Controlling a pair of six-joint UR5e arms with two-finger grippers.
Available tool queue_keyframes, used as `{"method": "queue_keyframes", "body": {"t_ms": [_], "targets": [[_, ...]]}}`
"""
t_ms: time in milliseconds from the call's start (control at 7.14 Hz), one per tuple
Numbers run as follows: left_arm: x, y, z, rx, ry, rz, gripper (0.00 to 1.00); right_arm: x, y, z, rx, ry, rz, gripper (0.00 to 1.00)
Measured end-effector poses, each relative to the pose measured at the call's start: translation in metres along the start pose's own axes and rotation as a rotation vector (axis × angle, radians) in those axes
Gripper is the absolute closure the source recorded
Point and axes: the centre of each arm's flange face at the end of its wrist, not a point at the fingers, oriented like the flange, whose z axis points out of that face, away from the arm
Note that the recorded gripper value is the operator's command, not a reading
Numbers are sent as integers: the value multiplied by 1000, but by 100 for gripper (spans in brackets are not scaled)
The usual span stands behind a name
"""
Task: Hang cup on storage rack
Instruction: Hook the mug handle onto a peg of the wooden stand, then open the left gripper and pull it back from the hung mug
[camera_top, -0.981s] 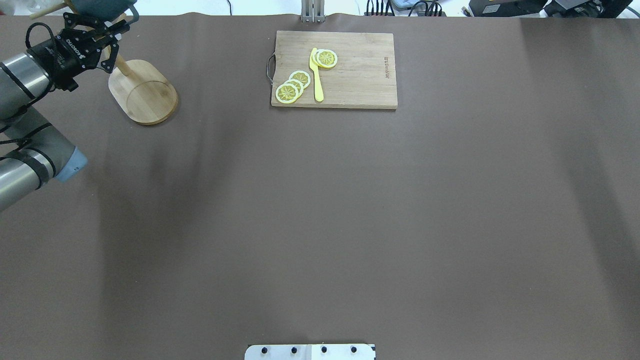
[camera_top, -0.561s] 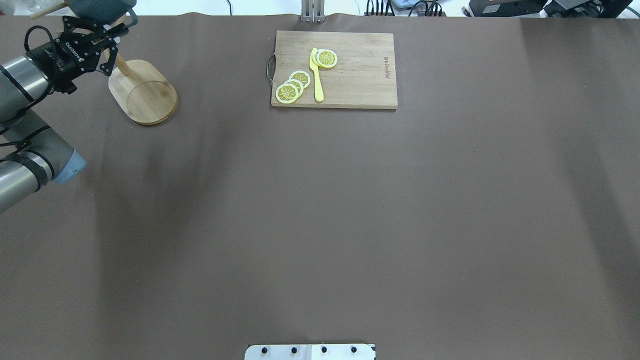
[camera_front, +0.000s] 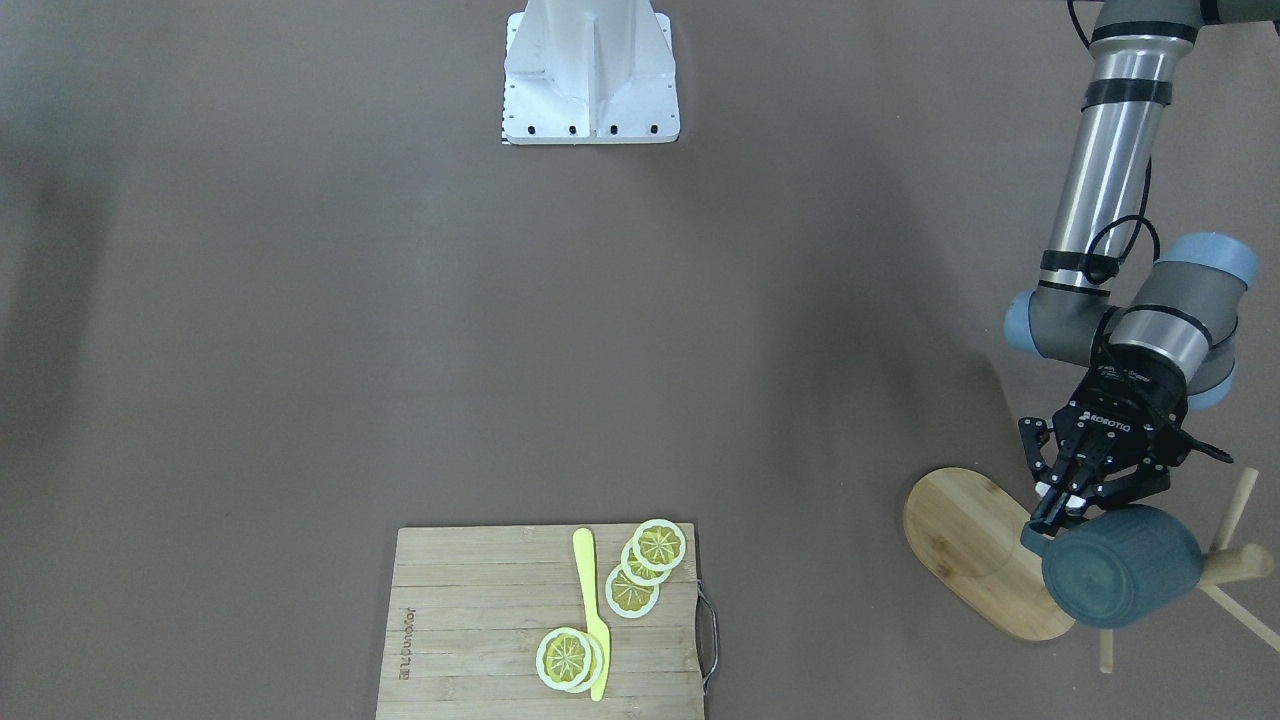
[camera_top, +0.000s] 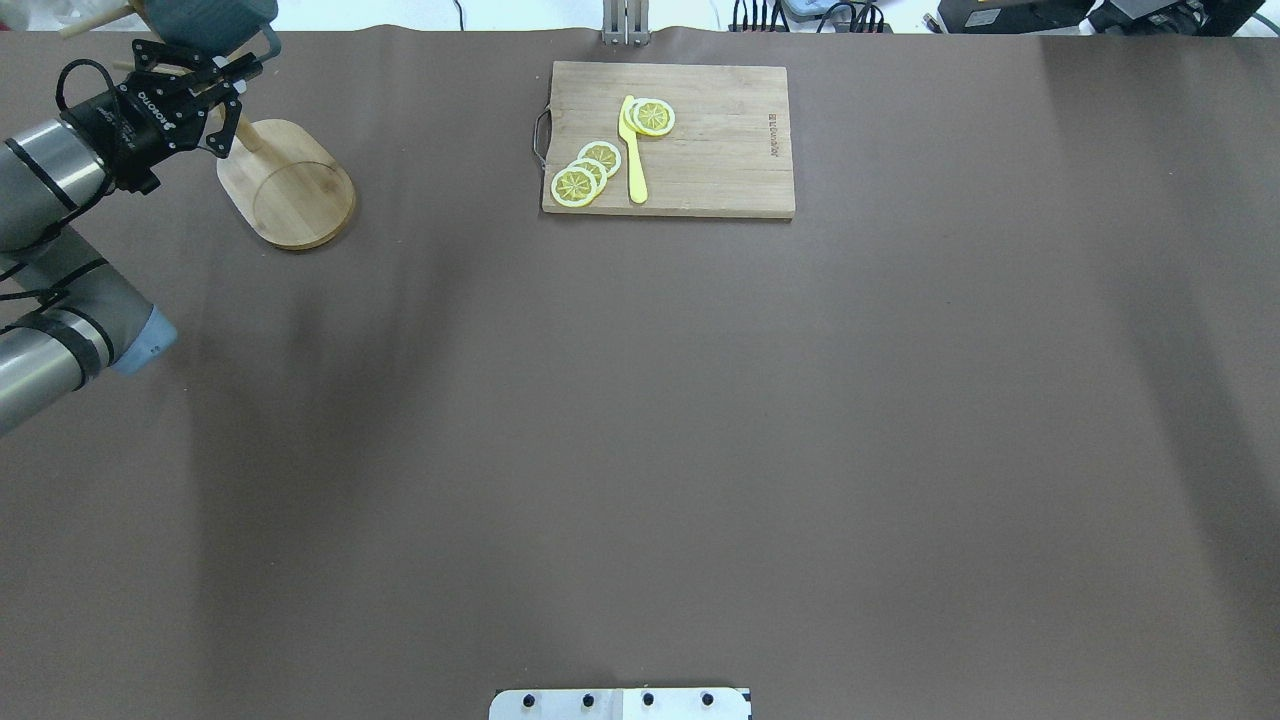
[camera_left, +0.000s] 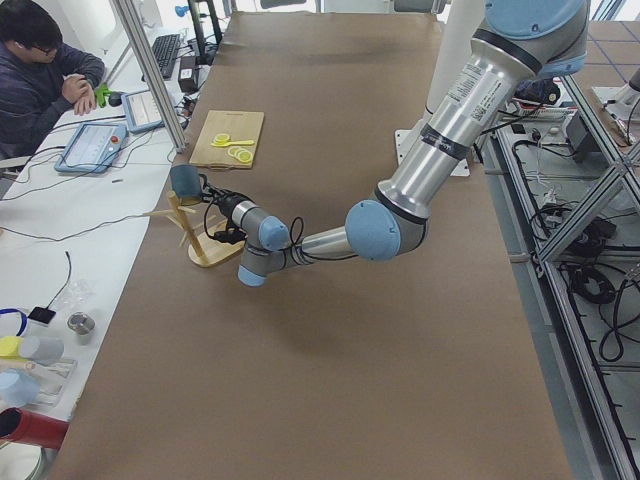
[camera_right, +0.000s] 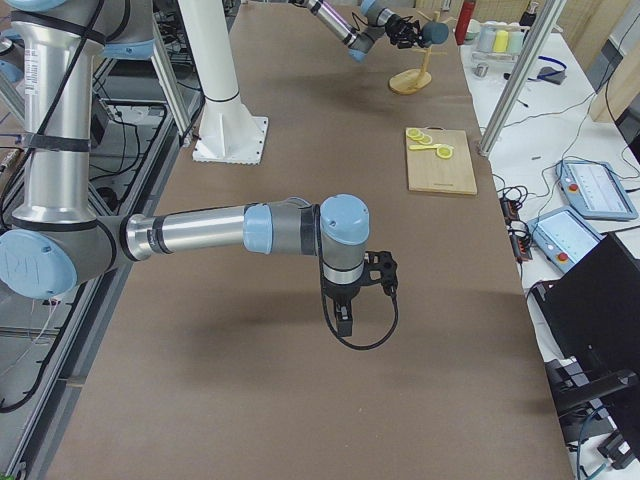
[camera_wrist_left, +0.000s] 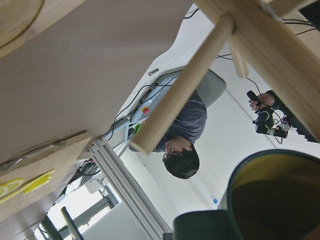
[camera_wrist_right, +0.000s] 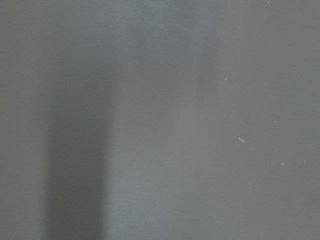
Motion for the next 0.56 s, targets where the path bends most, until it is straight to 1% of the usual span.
{"method": "queue_keyframes", "body": {"t_ms": [140, 280, 420, 561], "targets": [[-3, -1, 1, 1, 0, -1, 100, 0, 0, 0, 0, 0, 0, 0], [-5, -1, 1, 2, -2, -2, 98, 0, 0, 0, 0, 0, 1, 0], [-6, -1, 1, 3, -2, -2, 69, 0, 0, 0, 0, 0, 1, 0], [-6, -2, 1, 3, -3, -2, 2, 0, 0, 0, 0, 0, 1, 0]]}}
